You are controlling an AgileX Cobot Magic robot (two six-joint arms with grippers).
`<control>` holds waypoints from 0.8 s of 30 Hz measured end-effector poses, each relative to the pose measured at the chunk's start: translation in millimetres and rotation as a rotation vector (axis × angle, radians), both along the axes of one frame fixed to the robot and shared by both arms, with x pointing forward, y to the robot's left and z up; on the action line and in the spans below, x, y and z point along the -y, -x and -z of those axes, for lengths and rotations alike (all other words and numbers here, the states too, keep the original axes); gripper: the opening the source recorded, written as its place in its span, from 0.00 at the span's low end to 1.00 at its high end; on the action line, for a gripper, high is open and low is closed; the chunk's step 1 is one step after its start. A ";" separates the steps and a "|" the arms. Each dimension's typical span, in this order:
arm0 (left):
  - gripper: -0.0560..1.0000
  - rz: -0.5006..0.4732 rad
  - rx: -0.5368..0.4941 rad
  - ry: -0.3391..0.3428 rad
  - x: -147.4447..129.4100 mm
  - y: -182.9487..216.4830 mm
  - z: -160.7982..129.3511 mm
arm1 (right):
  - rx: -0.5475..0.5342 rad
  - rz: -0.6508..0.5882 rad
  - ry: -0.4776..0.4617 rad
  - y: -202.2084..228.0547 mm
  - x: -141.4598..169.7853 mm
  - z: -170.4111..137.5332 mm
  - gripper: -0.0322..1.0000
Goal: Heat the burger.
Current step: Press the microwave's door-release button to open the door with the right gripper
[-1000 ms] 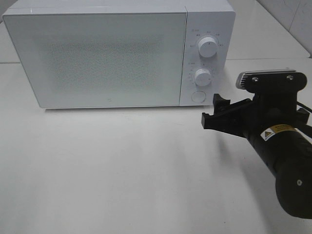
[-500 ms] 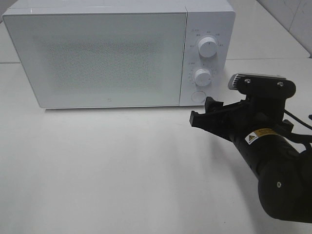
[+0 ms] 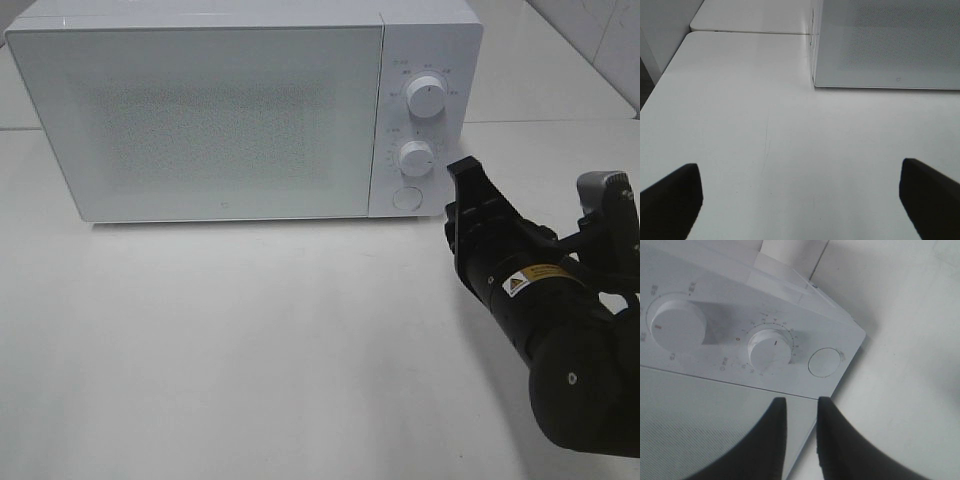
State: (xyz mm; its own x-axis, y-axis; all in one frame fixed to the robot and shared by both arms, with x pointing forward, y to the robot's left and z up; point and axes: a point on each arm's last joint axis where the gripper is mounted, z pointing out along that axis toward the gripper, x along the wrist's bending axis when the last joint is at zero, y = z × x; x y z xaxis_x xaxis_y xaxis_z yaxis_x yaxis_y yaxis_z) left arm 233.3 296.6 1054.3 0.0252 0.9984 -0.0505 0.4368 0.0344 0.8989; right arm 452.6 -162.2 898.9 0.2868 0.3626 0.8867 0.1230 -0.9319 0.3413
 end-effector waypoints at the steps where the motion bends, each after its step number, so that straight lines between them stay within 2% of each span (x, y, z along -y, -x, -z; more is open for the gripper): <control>1: 0.99 0.000 0.000 0.000 0.0 0.0 0.0 | 0.000 0.000 0.000 0.0 0.0 0.0 0.24; 2: 0.99 0.000 0.000 0.000 0.0 0.0 0.0 | -0.007 0.028 -0.090 0.2 -0.1 0.5 0.22; 3: 0.99 0.000 0.000 0.000 0.0 0.0 0.0 | -0.007 0.028 -0.090 0.2 -0.1 0.5 0.22; 5: 0.99 0.000 0.000 0.000 0.0 0.0 0.0 | -0.039 0.057 -0.189 1.1 -0.8 3.1 0.16; 6: 0.99 0.000 0.000 0.000 0.0 0.0 0.0 | -0.039 0.057 -0.189 1.1 -0.8 3.1 0.16; 8: 0.99 0.000 0.000 0.000 0.0 0.0 0.0 | -0.068 0.072 -0.239 2.0 -1.3 5.4 0.07; 11: 0.99 0.000 0.000 0.000 0.0 0.0 0.0 | -0.073 0.076 -0.252 2.0 -1.9 5.6 0.03; 18: 0.99 0.000 0.000 0.000 0.0 0.0 0.0 | -0.050 0.077 -0.277 -6.7 -8.7 1.4 0.03; 24: 0.99 0.000 0.000 0.000 0.0 0.0 0.0 | -0.056 0.114 -0.318 -26.0 -9.5 12.4 0.03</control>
State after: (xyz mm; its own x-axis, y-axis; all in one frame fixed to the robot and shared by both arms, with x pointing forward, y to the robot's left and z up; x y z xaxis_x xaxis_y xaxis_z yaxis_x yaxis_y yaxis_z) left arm 233.3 296.6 1054.3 0.0252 0.9984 -0.0505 0.4368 0.0344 0.8989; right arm 478.5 -152.7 886.4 0.3610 0.0333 0.9320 0.0227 -0.9994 0.0269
